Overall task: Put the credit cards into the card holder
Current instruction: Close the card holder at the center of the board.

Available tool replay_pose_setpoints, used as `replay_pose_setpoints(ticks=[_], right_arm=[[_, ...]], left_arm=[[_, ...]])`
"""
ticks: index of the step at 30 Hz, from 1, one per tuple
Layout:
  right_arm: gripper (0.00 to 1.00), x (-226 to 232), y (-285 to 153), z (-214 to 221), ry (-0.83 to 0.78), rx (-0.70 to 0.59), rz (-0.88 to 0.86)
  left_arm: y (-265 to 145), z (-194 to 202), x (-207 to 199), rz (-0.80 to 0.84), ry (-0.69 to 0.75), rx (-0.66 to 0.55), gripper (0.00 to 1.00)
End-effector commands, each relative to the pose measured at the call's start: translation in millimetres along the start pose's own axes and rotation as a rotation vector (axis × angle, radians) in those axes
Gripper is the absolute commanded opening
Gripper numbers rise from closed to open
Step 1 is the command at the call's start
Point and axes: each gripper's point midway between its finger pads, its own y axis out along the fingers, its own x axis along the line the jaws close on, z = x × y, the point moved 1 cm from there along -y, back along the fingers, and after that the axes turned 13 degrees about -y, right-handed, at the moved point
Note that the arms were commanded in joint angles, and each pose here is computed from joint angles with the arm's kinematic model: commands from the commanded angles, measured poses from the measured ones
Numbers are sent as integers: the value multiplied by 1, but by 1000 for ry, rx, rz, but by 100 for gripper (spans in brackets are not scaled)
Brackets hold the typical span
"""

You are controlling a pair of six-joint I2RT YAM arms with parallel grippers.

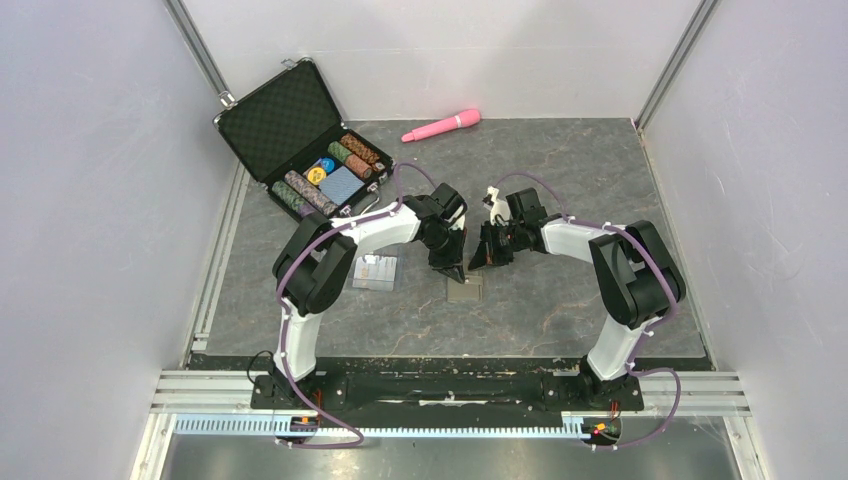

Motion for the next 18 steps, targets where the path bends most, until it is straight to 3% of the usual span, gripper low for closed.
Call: replay_pose_setpoints(ticks=[1,18], right_arm=[[0,-4,-2,10,-23,20,24],[0,10,-9,-1,-77,-30,-32]], left_arm=[[-8,-15,-10,25,35,-59,2],[2,-18,1,8,-2,-47,2]])
